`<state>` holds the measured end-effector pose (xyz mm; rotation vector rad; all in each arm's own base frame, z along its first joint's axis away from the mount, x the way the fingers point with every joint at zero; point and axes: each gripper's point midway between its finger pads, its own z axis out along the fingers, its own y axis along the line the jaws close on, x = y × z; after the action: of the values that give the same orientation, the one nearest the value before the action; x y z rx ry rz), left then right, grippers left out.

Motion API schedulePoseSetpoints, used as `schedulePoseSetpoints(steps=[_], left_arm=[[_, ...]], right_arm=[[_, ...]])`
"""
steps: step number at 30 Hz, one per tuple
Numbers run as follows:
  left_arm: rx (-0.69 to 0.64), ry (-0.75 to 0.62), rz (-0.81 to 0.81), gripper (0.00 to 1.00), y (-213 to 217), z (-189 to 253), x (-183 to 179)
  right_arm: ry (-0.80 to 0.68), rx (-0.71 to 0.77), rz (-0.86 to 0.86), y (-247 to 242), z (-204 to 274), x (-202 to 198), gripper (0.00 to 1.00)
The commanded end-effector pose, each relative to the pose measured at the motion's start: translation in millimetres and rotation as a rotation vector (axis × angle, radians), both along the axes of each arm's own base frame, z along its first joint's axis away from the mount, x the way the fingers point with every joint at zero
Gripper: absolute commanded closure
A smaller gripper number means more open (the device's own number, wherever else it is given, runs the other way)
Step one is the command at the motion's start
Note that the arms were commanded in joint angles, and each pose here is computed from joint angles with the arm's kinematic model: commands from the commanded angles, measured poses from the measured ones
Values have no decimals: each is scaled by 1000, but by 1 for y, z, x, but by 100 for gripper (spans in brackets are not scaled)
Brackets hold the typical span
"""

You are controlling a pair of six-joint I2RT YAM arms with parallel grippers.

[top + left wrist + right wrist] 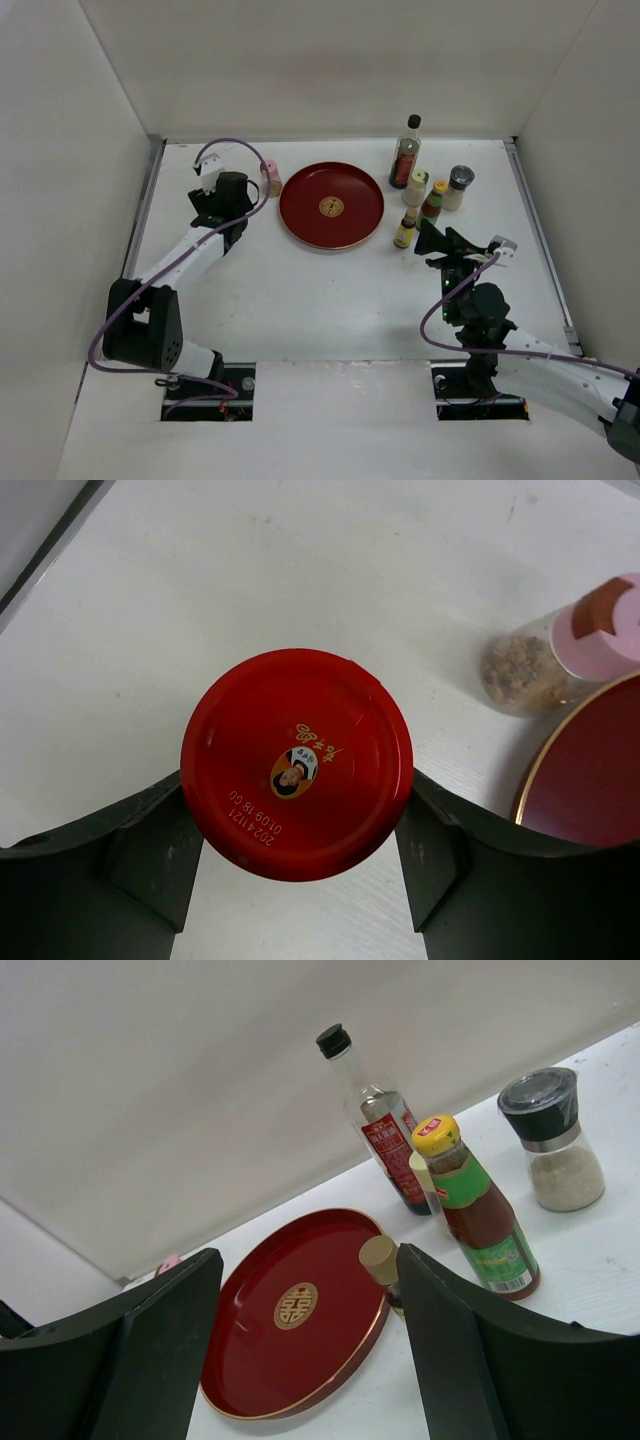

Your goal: Organize the condiment bottles

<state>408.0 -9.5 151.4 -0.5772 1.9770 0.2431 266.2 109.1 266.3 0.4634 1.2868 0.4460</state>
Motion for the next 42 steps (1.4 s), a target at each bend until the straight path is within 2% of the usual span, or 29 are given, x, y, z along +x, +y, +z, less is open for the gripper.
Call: schedulePoseSetpoints(steps=[1,10,15,21,30,40,42], left_arm=[[-53,-255,-1,65,-17,71,9],[-122,-346,-219,65,-120,122,15],[-130,-357,-288,65,-172,138,47],[-115,-326,-335,65,-216,119,100],[-128,-325,-359,65,-239,99,152],[-104,-283,-333,65,-227,66,171],[-102,-283,-345,62,-227,63,172]], right_arm=[[-51,48,20,3,25,-3,23],[-44,40,20,4,23,-1,23],[-45,44,15,1,22,-2,22],[-40,38,11,2,20,0,22],[-19,2,20,8,13,7,22],[11,-31,25,17,3,15,22],[14,-32,28,18,2,15,22]])
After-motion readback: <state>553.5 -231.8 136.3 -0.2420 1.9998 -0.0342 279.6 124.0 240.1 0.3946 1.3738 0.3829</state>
